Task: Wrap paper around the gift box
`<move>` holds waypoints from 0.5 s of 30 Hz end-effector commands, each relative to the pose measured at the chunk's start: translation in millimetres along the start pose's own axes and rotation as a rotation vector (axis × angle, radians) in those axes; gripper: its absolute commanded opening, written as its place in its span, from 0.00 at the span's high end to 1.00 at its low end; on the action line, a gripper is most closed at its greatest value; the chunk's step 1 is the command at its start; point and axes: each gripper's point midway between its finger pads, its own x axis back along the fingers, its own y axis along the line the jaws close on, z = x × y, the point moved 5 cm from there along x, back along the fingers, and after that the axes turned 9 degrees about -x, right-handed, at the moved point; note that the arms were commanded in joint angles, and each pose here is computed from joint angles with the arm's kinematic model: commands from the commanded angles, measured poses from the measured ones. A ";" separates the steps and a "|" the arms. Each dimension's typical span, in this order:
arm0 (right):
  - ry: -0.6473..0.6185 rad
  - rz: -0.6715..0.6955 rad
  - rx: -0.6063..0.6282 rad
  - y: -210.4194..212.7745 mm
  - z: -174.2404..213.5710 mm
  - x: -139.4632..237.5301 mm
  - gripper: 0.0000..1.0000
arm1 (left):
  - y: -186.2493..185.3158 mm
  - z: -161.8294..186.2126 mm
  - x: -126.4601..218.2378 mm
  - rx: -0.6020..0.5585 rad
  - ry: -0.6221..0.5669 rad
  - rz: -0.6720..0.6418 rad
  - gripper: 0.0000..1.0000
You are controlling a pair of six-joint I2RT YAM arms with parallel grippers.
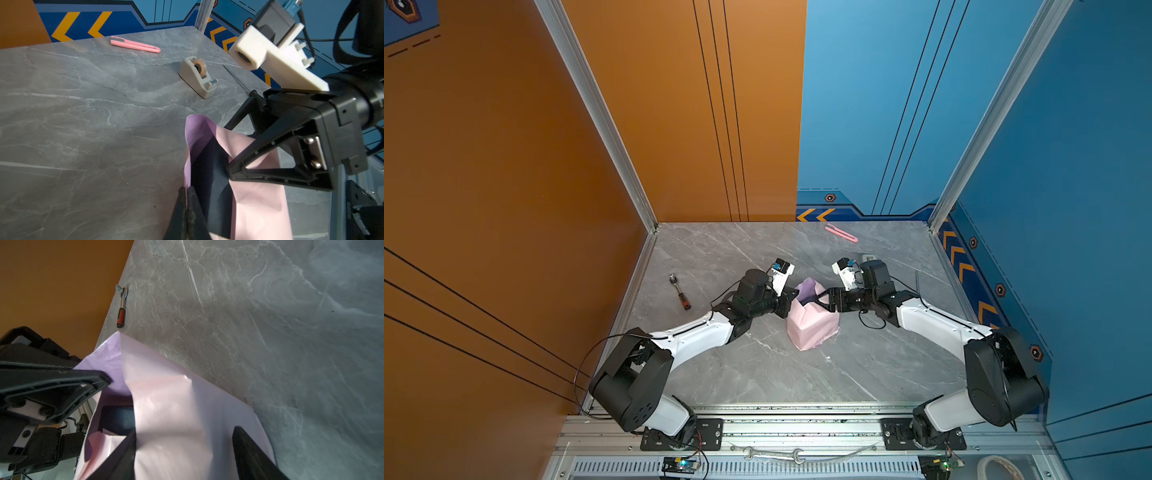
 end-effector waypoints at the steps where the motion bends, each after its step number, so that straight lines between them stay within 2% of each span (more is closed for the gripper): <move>1: 0.020 0.023 -0.072 -9.0 10.9 7.5 0.30 | 10.5 10.2 6.0 -0.012 0.040 -0.104 0.86; 2: 0.012 0.011 -0.070 -6.0 8.7 10.1 0.30 | 12.3 10.1 8.0 0.001 0.041 -0.108 0.76; 6: -0.009 -0.041 -0.067 3.2 1.5 20.1 0.29 | 14.8 1.4 24.8 0.063 -0.021 -0.108 0.57; 9: -0.048 -0.052 -0.066 9.3 -6.6 33.5 0.29 | 18.6 -1.2 43.1 0.172 -0.080 -0.108 0.45; 12: -0.081 0.047 -0.034 11.8 -8.7 47.5 0.27 | 10.5 0.3 60.3 0.204 -0.088 -0.142 0.34; 15: -0.085 0.244 0.020 9.4 -2.1 57.9 0.27 | -0.7 7.9 73.4 0.212 -0.026 -0.213 0.33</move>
